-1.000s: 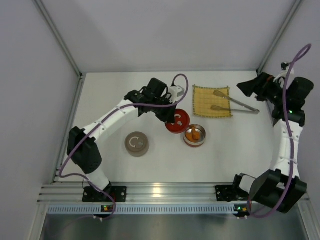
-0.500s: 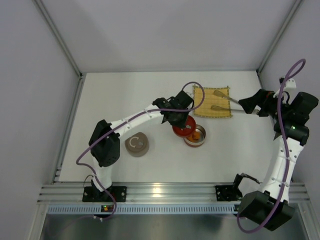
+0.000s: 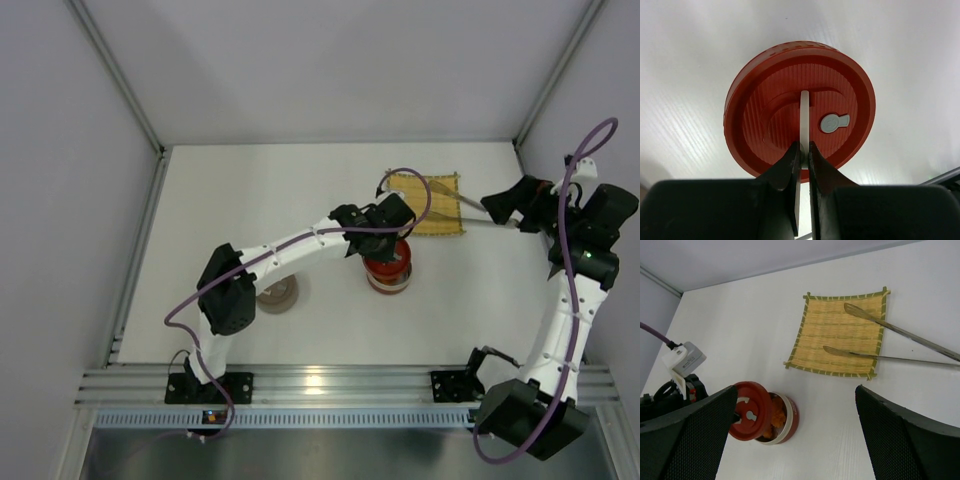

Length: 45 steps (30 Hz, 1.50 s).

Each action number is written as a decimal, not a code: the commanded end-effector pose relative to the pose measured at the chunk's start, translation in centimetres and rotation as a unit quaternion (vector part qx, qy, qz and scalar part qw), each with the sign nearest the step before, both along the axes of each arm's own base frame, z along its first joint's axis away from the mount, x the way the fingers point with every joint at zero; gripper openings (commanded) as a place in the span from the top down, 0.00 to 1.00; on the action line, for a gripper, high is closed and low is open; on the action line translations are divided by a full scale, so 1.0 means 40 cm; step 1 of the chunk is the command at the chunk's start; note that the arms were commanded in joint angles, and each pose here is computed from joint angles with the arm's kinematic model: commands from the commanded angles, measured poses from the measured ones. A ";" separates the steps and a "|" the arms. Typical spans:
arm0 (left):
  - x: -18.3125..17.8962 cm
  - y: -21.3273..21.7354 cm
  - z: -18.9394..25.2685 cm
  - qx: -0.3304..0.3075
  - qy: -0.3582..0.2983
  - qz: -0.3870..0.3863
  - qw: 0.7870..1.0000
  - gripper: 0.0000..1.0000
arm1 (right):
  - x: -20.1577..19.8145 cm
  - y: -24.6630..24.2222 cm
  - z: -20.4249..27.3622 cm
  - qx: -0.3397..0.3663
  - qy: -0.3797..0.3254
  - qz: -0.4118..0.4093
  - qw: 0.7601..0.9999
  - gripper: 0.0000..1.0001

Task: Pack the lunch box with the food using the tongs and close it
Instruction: Close the box lid on the packing box.

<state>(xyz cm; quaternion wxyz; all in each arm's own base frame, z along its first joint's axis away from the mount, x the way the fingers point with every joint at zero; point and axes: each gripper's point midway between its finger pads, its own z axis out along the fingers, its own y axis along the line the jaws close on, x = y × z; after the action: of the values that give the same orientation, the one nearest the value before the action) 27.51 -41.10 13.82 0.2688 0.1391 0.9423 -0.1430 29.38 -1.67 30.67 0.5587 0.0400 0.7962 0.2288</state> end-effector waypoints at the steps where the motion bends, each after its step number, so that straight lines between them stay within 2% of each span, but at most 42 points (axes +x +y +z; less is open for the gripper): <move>1: 0.015 -0.039 0.021 -0.026 -0.002 0.015 1.000 1.00 | 0.015 -0.014 0.016 0.007 -0.018 -0.008 1.000 0.01; 22: -0.010 -0.085 -0.066 -0.026 0.055 0.002 0.998 1.00 | 0.019 0.006 0.008 0.052 -0.020 0.004 0.998 0.01; 33: -0.018 -0.038 -0.050 -0.011 0.041 0.006 0.999 1.00 | 0.019 0.010 0.000 0.063 -0.017 0.007 0.998 0.01; 45: -0.033 -0.028 -0.011 -0.023 0.037 -0.004 0.999 1.00 | 0.017 0.016 0.000 0.072 -0.017 0.009 0.997 0.01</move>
<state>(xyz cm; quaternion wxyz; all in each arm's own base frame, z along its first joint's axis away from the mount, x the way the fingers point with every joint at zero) 26.62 -42.73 10.34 0.2202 0.1289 0.9549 -0.1517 29.86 -0.59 29.25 0.5389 0.0836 0.7830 0.2992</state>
